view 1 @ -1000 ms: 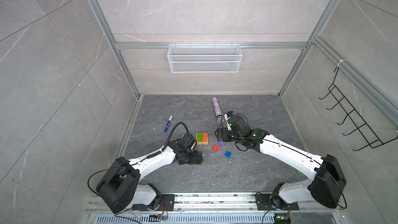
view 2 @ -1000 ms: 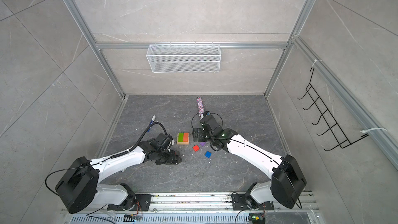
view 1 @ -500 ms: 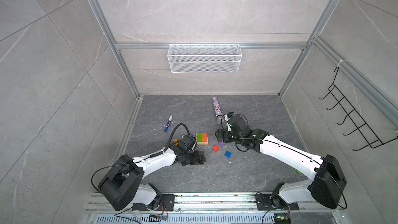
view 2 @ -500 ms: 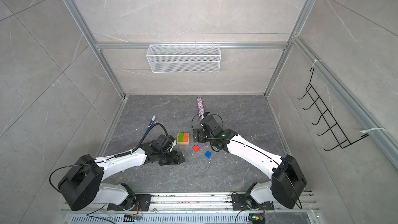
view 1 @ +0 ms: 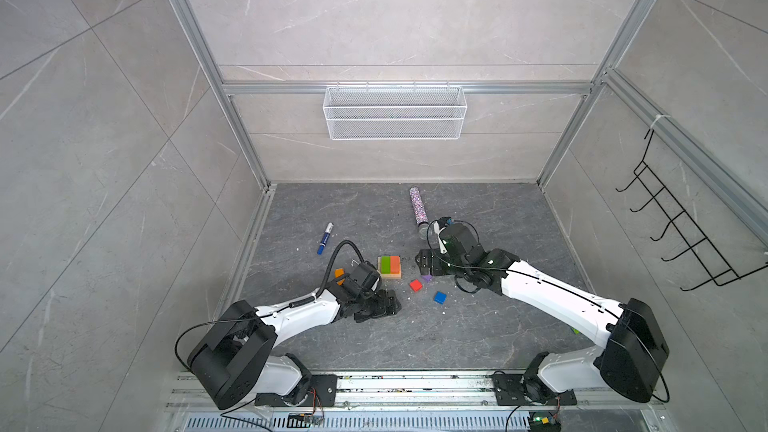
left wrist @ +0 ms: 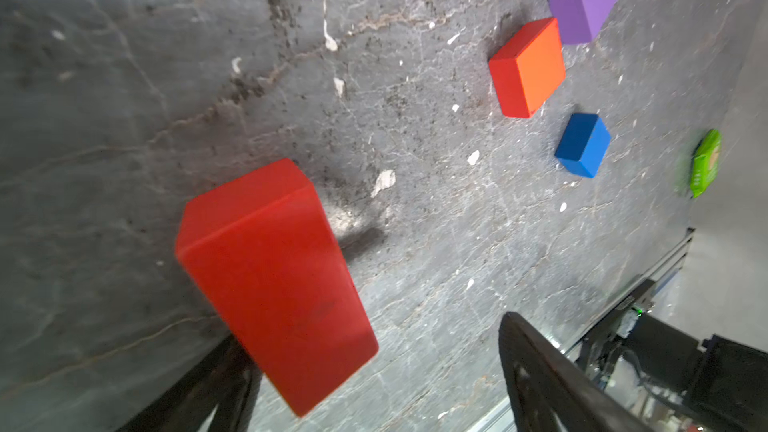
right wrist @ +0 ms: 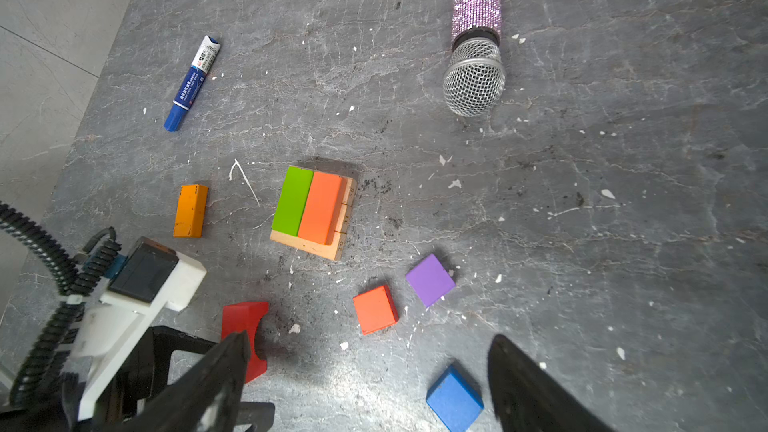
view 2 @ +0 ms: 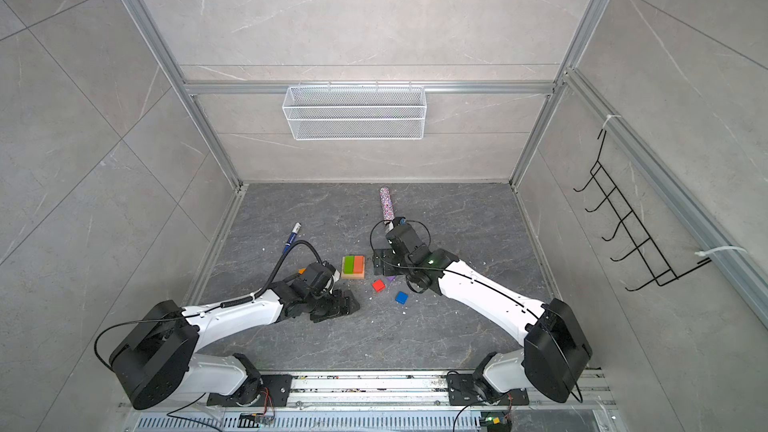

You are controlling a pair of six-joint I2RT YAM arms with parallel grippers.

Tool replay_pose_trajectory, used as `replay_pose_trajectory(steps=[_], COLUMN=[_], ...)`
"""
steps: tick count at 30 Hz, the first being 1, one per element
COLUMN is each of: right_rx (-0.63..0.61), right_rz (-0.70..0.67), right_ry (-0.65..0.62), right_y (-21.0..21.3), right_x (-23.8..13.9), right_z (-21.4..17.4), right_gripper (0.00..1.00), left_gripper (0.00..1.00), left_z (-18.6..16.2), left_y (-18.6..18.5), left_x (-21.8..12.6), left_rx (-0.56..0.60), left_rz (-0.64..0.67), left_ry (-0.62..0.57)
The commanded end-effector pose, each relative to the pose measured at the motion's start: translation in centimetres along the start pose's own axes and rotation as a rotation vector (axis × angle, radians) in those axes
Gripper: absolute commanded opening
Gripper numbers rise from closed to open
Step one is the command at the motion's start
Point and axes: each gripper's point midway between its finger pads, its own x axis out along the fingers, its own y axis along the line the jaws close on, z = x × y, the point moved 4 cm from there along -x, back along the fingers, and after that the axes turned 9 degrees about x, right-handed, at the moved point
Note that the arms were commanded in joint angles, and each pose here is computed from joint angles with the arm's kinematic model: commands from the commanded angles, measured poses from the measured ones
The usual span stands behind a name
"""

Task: Build the wood block tower
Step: 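Lower the left gripper around the red arch block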

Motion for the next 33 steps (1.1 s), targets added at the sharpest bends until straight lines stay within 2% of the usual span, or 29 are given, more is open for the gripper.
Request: replay_pose_trajectory(steps=[1, 10, 18, 33], right_rx=[0.000, -0.006, -0.007, 0.000], right_rz=[-0.003, -0.005, -0.009, -0.018], right_ry=[-0.006, -0.006, -0.006, -0.007], right_y=[-0.1, 0.0, 0.0, -0.3], right_x=[-0.7, -0.7, -0.9, -1.1], right_z=[0.1, 0.4, 0.3, 0.2], right_gripper=[0.88, 0.88, 0.88, 0.87], left_gripper=[0.90, 0.90, 0.90, 0.90], left_z=[-0.5, 0.0, 0.9, 2.7], left_y=[0.0, -0.8, -2.0, -5.0], left_x=[0.7, 1.1, 1.2, 1.7], left_rx=[-0.084, -0.143, -0.139, -0.097], left_rz=[0.002, 0.087, 0.132, 0.082], left_ry=[0.000, -0.071, -0.129, -0.167])
